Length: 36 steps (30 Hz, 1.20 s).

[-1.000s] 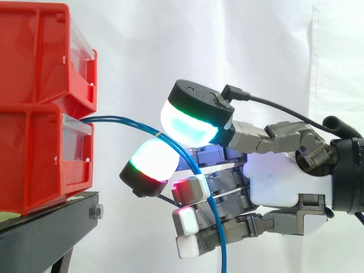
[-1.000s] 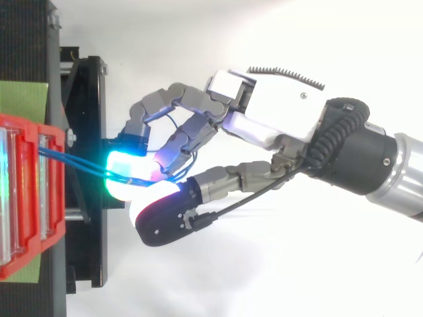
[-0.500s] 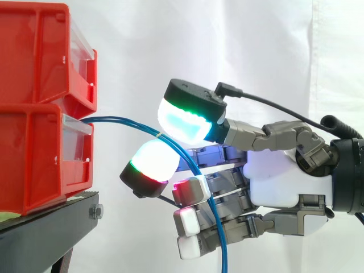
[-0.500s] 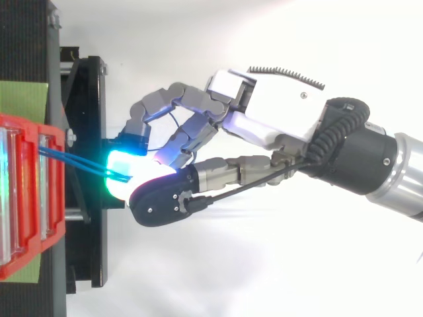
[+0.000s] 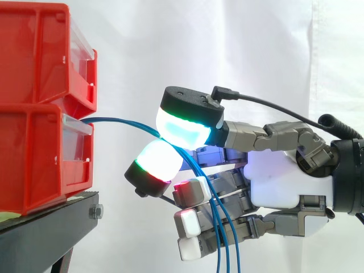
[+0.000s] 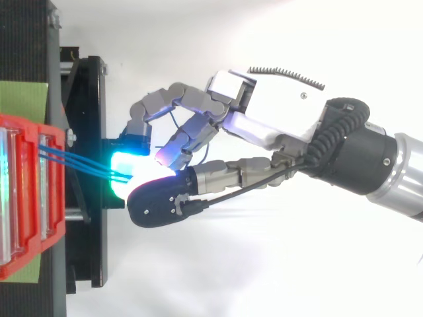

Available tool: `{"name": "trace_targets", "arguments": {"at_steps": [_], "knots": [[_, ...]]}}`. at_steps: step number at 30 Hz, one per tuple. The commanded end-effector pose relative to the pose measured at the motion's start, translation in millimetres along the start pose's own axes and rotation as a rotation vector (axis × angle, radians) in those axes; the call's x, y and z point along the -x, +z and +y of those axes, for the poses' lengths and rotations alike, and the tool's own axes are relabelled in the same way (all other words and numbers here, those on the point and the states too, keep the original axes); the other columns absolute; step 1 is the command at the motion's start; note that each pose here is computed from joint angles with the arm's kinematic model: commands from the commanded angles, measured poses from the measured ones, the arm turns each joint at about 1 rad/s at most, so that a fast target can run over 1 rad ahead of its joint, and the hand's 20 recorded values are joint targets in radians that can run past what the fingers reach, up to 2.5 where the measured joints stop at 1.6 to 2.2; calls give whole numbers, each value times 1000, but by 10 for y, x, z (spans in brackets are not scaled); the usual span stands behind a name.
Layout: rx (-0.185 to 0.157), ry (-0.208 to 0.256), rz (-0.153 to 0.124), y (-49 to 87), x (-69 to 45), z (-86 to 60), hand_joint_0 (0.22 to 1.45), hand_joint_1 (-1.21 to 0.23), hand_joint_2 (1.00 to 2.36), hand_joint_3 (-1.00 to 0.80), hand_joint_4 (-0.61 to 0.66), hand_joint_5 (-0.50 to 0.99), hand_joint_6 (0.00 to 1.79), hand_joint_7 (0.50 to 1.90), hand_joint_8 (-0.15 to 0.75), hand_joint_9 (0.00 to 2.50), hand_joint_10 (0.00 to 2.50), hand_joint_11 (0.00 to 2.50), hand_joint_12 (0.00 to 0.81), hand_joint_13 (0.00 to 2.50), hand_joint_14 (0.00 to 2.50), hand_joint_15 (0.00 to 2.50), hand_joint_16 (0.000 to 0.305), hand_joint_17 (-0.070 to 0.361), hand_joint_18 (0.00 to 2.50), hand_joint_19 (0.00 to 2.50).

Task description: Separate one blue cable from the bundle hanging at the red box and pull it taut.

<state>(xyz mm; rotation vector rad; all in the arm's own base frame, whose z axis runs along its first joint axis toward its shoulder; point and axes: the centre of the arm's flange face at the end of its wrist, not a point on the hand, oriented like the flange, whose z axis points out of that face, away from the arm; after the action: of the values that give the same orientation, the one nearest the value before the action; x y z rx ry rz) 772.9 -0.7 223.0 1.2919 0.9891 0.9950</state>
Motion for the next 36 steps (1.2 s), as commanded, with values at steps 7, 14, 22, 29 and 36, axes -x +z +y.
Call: {"name": "trace_targets", "arguments": {"at_steps": [7, 14, 22, 29, 36], "knots": [[0, -1, -1, 1, 2, 0, 796, -865, 1000, -500, -75, -218, 939, 1013, 236, 1163, 19, 1259, 309, 1103, 26, 729, 41, 93, 779, 584], [0, -1, 1, 1, 1, 0, 682, -880, 1000, -500, -4, -211, 938, 972, 245, 1179, 20, 1267, 309, 1102, 27, 745, 41, 93, 774, 608], [0, -1, 1, 1, 1, 0, 528, -882, 1000, -500, 45, -210, 935, 951, 273, 1179, 18, 1247, 326, 1113, 27, 743, 45, 102, 785, 615], [-1, -1, 1, -3, 2, -7, 462, -778, 1000, -500, 78, -212, 932, 900, 301, 1179, 15, 1225, 353, 1130, 23, 744, 51, 115, 809, 612], [-3, -2, 0, -2, 3, -18, 623, -609, 1000, -500, 44, -215, 910, 945, 267, 1175, 22, 1255, 322, 1110, 27, 757, 45, 100, 766, 648]]}}
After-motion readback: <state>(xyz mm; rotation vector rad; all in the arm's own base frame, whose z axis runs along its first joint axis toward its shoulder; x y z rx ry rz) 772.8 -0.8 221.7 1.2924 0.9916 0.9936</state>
